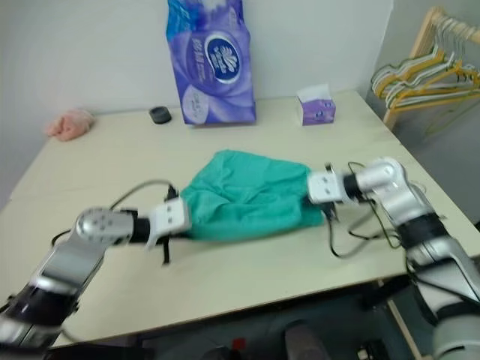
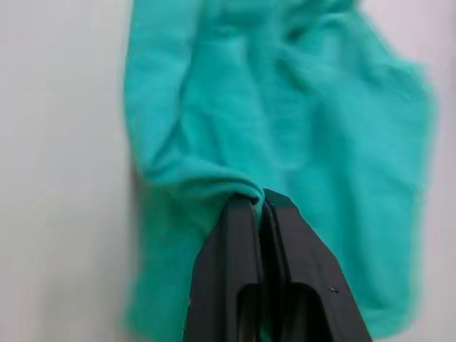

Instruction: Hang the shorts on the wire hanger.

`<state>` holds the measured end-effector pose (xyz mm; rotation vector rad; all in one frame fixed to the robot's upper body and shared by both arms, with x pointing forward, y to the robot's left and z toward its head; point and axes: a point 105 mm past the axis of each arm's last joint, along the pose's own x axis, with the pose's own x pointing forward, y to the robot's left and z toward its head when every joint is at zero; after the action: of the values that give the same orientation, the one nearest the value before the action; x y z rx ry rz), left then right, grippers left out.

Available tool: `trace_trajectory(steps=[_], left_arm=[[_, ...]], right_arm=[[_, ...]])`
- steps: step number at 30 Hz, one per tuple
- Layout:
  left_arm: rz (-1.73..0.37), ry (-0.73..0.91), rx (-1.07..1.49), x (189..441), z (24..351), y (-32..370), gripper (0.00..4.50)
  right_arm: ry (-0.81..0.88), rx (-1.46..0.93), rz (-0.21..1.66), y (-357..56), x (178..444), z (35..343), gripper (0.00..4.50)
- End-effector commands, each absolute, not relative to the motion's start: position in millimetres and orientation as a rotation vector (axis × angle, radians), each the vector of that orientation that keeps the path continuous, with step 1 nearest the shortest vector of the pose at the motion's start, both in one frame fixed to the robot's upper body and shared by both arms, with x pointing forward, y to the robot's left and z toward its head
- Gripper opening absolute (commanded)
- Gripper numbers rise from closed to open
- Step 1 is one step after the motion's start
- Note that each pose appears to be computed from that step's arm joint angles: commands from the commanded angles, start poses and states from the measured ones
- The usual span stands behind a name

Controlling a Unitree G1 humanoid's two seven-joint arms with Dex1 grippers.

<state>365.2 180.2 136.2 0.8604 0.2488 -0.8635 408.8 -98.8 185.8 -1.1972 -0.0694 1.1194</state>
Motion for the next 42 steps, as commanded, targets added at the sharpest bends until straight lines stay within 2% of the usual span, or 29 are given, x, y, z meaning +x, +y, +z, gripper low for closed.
trace_trajectory(steps=[1,2,4,5,7,8,9,11,12,14,17,19,22,27,31,35,42], left_arm=[[-0.308,-0.106,1.029,440,267,224,0.02],[-0.140,-0.271,1.130,441,322,231,0.02],[0.058,-0.544,1.312,422,400,228,0.02],[0.107,-0.646,1.375,410,424,223,0.02],[0.096,-0.723,1.484,399,435,215,0.02],[0.029,-0.695,1.554,399,422,212,0.02],[-0.077,-0.613,1.607,403,394,213,0.02],[-0.354,-0.320,1.604,406,309,226,0.02],[-0.474,-0.200,1.557,399,272,230,0.02],[-0.664,-0.009,1.471,376,221,232,0.02],[-0.900,0.218,1.293,332,173,228,0.02],[-1.012,0.318,1.212,306,158,224,0.02],[-1.110,0.428,1.163,280,146,223,0.02],[-1.256,0.563,1.053,241,131,219,0.02],[-1.348,0.668,0.983,213,113,221,0.02],[-1.395,0.737,0.919,193,96,223,0.02],[-1.482,0.773,0.830,166,85,213,0.02]], right_arm=[[-0.502,-1.339,0.523,-87,452,314,0.00],[-0.655,-1.346,0.405,-82,446,354,0.00],[-0.914,-1.324,0.260,-74,423,411,0.00],[-1.012,-1.328,0.217,-72,412,427,0.00],[-1.107,-1.324,0.214,-71,401,433,0.00],[-1.122,-1.317,0.261,-71,399,424,0.00],[-1.103,-1.308,0.357,-69,400,403,0.00],[-0.962,-1.312,0.632,-64,405,331,0.00],[-0.883,-1.306,0.745,-64,405,299,0.00],[-0.770,-1.290,0.940,-66,396,247,0.00],[-0.639,-1.258,1.161,-70,376,193,0.00],[-0.602,-1.235,1.224,-71,366,179,0.00],[-0.539,-1.199,1.301,-74,354,168,0.00],[-0.274,-1.157,1.546,-95,316,138,0.00],[-0.081,-1.121,1.648,-113,286,119,0.00],[0.070,-1.070,1.693,-126,262,109,0.00],[0.183,-1.017,1.741,-129,239,107,0.00]])
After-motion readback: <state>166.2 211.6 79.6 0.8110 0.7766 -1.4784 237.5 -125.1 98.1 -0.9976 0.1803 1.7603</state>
